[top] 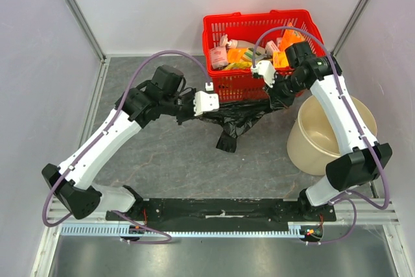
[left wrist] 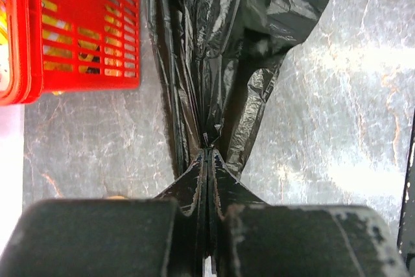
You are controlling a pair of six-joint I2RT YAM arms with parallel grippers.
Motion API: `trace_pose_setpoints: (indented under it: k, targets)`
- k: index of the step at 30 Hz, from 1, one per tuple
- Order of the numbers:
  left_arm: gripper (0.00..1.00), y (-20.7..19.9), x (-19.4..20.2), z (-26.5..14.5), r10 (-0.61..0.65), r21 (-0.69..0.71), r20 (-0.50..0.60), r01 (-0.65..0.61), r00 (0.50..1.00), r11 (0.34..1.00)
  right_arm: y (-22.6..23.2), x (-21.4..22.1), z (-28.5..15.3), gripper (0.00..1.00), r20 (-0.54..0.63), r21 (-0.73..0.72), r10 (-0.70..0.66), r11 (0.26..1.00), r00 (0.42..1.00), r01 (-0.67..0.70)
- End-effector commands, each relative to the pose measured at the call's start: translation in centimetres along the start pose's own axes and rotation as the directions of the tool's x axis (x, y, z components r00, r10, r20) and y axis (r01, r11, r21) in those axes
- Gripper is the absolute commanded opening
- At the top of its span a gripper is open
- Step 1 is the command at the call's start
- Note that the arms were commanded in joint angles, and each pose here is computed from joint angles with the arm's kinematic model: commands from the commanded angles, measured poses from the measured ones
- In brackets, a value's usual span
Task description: Put the trash bags into the trash bin
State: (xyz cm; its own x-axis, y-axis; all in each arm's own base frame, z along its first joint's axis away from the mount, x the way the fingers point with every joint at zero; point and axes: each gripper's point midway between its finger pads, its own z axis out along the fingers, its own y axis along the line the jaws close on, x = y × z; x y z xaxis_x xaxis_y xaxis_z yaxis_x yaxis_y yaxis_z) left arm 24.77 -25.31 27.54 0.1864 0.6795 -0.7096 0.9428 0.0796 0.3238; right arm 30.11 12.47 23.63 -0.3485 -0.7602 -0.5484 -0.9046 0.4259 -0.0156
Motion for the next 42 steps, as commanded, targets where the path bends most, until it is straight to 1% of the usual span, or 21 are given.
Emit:
trace_pose_setpoints:
  k: [1, 10, 21, 26, 29, 31, 34, 36, 38, 42]
  targets:
    - [0.02, -0.3, 1.6, -2.0, 0.065, -0.014, -0.054, -0.065, 0.996, 0.998, -1.0, 0.4, -2.4, 0.00, -0.011, 0.067, -0.005, 0.998, 1.000, 0.006]
    - [0.02, -0.5, 4.0, -3.2, 0.078, -0.030, -0.110, -0.082, 0.991, 0.996, -2.4, 1.5, -3.3, 0.00, -0.047, 0.122, 0.022, 0.992, 0.999, -0.016]
    - [0.02, 0.6, 5.0, -5.2, 0.088, -0.089, -0.133, -0.100, 0.987, 0.991, -3.7, 2.8, -4.1, 0.00, -0.110, 0.199, 0.050, 0.980, 0.993, -0.027]
    - [0.02, 0.9, 4.9, -5.7, 0.088, -0.104, -0.121, -0.101, 0.989, 0.990, -3.9, 3.0, -4.2, 0.00, -0.120, 0.213, 0.066, 0.976, 0.991, -0.039]
    - [0.02, 0.9, 4.1, -5.9, 0.086, -0.100, -0.086, -0.095, 0.993, 0.990, -3.8, 2.6, -4.2, 0.01, -0.101, 0.205, 0.082, 0.977, 0.991, -0.060]
    - [0.02, 0.5, 3.2, -5.8, 0.076, -0.081, -0.043, -0.079, 0.996, 0.994, -3.4, 2.2, -4.0, 0.07, -0.082, 0.184, 0.090, 0.980, 0.993, -0.074]
    - [0.02, -0.4, 0.9, -5.7, 0.041, -0.031, 0.064, -0.039, 0.997, 0.999, -2.2, 1.6, -3.5, 0.19, -0.049, 0.116, 0.094, 0.989, 0.994, -0.088]
    - [0.02, -0.8, -0.7, -5.8, 0.015, 0.005, 0.135, -0.016, 0.991, 1.000, -1.0, 1.1, -3.5, 0.26, -0.021, 0.055, 0.082, 0.995, 0.996, -0.081]
    - [0.02, -0.9, -2.4, -6.1, 0.001, 0.026, 0.199, -0.006, 0.980, 1.000, 0.3, 0.5, -3.4, 0.37, 0.011, -0.002, 0.070, 0.998, 0.998, -0.070]
    - [0.02, -1.0, -4.9, -6.8, 0.003, 0.062, 0.286, -0.022, 0.958, 0.998, 1.8, -0.6, -3.8, 0.52, 0.066, -0.044, 0.048, 0.998, 0.997, -0.045]
